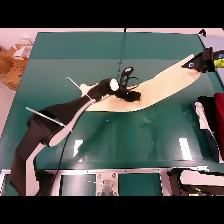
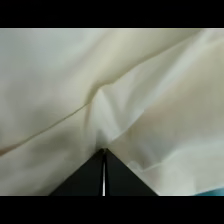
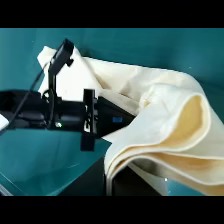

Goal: Fold the shirts.

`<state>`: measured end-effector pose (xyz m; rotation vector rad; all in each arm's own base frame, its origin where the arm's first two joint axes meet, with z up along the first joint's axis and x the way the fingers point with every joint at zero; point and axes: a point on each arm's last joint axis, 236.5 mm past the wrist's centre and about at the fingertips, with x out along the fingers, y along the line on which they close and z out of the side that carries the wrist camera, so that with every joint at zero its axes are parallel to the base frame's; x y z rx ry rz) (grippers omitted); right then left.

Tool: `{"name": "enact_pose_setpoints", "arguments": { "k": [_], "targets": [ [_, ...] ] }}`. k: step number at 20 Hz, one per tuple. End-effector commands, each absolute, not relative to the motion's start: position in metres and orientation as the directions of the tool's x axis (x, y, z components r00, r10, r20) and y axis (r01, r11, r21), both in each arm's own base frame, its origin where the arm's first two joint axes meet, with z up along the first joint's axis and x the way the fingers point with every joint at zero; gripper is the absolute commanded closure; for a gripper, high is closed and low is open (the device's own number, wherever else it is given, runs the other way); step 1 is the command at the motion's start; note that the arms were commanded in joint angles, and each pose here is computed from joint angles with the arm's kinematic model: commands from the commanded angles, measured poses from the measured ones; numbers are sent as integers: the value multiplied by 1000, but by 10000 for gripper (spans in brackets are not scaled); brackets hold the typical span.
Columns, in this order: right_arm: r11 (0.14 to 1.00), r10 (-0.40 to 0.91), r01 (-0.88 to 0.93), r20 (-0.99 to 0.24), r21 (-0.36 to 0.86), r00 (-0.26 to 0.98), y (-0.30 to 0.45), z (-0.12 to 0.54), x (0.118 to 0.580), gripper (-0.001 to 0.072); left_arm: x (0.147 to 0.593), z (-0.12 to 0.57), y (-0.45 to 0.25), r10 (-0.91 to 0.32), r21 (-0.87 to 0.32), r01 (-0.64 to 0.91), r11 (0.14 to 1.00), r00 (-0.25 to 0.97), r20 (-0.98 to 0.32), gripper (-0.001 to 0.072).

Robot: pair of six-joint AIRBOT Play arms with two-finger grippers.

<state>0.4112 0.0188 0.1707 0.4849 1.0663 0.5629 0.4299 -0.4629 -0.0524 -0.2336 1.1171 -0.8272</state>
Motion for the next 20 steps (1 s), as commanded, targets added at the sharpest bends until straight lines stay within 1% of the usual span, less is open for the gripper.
{"name": "enact_pose_setpoints", "arguments": {
  "k": [1,3,4,5,7,9,10,12,14,16,17,18,19,20],
  "targets": [
    [740,668,-227,-655,633,352,36,176,410,699,424,-34,-397,-585,-500,513,697,4,-811,681],
    [711,701,-265,-631,651,332,62,182,411,699,429,-12,-333,-481,-445,495,747,-60,-875,681],
    [699,714,-278,-623,658,321,78,184,413,699,432,-3,-302,-437,-412,472,780,-61,-897,681],
    [690,723,-292,-617,662,310,97,185,414,699,439,5,-268,-387,-362,448,817,-40,-921,681],
    [664,747,-339,-599,666,288,145,186,418,699,453,22,-201,-251,-220,387,896,31,-967,681],
    [632,774,-389,-574,671,266,202,185,420,699,461,37,-142,-125,-93,324,942,80,-989,681],
    [611,790,-420,-557,671,258,237,181,422,699,463,42,-120,-90,-59,291,955,94,-992,681],
    [578,814,-451,-524,681,252,309,162,428,699,464,45,-94,-76,-51,241,969,98,-992,681],
    [565,824,-455,-493,688,279,382,126,437,699,462,40,-75,-69,-49,228,972,80,-994,681],
    [559,829,-430,-476,709,294,454,70,434,697,460,39,-59,-57,-40,243,969,64,-996,680],
    [558,829,-408,-480,722,286,482,39,426,579,459,39,-51,-53,-39,235,971,55,-997,681],
    [567,823,-394,-494,723,278,506,7,418,254,459,38,-42,-47,-34,220,975,52,-998,681],
    [574,819,-391,-513,720,257,516,-15,411,155,459,39,-33,-46,-34,215,976,51,-998,681],
    [576,816,-388,-527,719,236,515,-22,409,155,458,39,-22,-44,-34,200,979,45,-998,681]
  ]
}}
